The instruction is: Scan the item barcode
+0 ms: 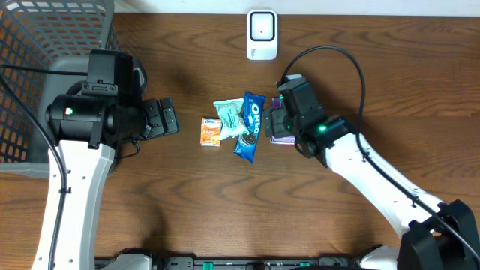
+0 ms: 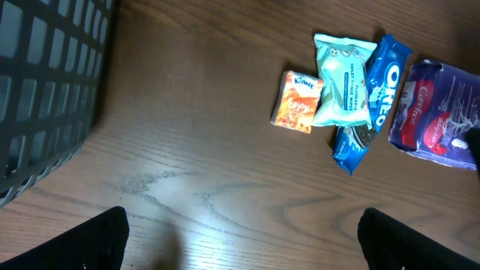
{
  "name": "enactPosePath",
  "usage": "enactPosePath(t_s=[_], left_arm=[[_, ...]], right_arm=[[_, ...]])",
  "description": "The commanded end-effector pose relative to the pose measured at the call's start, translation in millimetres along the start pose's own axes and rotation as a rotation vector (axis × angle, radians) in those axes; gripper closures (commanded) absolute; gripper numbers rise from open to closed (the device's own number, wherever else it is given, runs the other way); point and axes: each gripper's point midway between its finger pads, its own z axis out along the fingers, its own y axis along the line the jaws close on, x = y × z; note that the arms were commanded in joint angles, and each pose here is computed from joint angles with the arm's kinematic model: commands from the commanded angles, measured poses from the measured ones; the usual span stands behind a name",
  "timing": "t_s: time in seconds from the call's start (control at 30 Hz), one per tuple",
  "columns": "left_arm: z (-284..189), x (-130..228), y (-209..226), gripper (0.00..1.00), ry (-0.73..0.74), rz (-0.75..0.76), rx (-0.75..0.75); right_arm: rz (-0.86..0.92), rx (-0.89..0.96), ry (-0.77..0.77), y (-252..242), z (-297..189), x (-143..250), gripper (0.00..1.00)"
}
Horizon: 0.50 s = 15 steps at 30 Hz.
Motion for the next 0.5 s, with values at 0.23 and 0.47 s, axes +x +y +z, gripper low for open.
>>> enactPosePath(t_s=[0.23,0.47], left_arm=[[-5.5,-4.2,0.0,0.02,-0.020,0.012,-0.001],[-5.5,-4.2,0.0,0.02,-0.020,0.012,-0.001]], right_arm=[[0.065,0.034,0.045,-1.6,-22.0,-17.4,0.08],[0.058,-0.089,0.094,25.2,-23.4,-14.1,0.01]])
